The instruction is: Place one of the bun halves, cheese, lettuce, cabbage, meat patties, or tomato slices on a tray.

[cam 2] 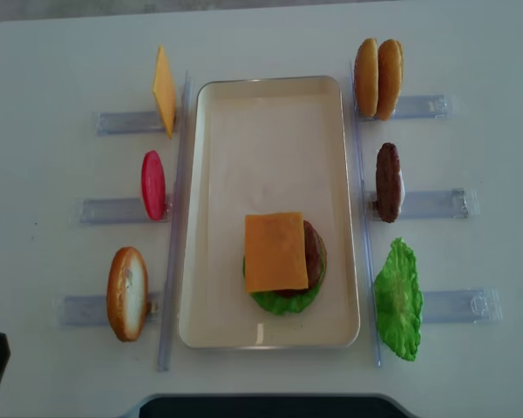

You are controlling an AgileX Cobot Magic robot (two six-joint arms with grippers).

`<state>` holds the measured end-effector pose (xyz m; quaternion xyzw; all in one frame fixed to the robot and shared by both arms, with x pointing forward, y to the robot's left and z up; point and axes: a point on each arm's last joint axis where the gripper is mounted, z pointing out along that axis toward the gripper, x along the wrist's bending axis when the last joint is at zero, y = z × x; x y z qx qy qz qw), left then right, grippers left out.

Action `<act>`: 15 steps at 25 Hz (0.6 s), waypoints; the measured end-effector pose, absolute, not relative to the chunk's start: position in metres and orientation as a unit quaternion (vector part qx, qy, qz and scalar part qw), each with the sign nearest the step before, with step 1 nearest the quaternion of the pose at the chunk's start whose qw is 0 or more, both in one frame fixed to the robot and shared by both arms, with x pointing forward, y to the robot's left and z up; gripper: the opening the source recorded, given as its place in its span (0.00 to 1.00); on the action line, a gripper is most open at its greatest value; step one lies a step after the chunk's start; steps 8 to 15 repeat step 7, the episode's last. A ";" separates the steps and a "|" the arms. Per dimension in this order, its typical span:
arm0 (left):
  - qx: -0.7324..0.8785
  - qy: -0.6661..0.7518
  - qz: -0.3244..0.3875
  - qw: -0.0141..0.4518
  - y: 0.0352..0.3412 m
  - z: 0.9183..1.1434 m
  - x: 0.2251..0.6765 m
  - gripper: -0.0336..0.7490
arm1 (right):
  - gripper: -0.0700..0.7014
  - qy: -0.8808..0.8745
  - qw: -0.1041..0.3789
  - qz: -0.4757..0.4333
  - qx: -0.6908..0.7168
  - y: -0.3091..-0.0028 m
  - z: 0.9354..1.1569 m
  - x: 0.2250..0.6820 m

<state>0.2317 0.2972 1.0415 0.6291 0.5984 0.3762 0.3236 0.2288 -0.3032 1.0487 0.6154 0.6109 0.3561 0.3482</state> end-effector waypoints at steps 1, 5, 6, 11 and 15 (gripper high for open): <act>0.629 0.598 0.376 0.324 0.297 1.042 0.232 0.62 | 0.85 0.611 0.348 0.356 0.615 -0.303 1.049 0.229; 0.629 0.598 0.377 0.324 0.297 1.042 0.232 0.59 | 0.85 0.611 0.348 0.356 0.615 -0.303 1.049 0.229; 0.629 0.598 0.377 0.324 0.297 1.042 0.232 0.59 | 0.85 0.611 0.348 0.356 0.615 -0.303 1.049 0.229; 0.629 0.598 0.377 0.324 0.297 1.042 0.232 0.59 | 0.85 0.611 0.348 0.356 0.615 -0.303 1.049 0.229; 0.629 0.598 0.377 0.324 0.297 1.042 0.232 0.59 | 0.85 0.611 0.348 0.356 0.615 -0.303 1.049 0.229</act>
